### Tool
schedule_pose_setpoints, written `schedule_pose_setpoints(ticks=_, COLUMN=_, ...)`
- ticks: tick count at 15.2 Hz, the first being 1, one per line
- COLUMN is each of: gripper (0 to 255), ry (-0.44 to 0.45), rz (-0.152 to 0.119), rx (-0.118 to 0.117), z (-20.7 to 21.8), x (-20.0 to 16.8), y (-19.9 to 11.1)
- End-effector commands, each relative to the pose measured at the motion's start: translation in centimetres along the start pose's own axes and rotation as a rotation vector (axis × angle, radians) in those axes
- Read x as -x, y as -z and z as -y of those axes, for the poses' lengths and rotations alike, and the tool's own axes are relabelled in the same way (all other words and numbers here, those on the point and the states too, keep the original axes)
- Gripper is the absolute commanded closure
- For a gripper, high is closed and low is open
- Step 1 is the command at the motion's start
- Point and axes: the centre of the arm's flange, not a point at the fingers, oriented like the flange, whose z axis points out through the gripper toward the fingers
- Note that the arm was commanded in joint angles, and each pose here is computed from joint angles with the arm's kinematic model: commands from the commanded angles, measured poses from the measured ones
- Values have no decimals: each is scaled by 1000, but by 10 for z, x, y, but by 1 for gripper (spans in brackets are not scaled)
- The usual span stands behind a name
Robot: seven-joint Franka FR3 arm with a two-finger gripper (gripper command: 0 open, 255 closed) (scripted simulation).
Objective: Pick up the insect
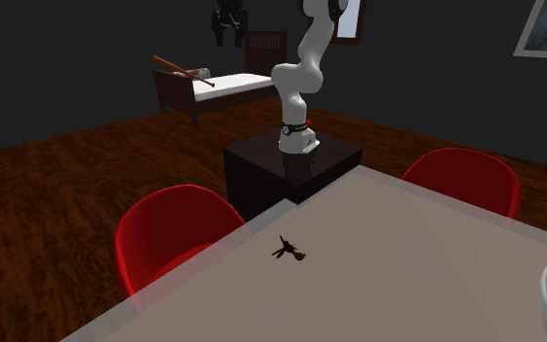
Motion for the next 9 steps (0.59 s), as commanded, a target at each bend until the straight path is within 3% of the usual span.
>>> schedule_pose_setpoints(ticks=1, gripper=0, ry=0, rz=0, rx=0, z=0, x=0, y=0)
schedule_pose_setpoints(ticks=9, gripper=0, ry=95, rz=5, rx=-24, z=47, x=-18, y=-91)
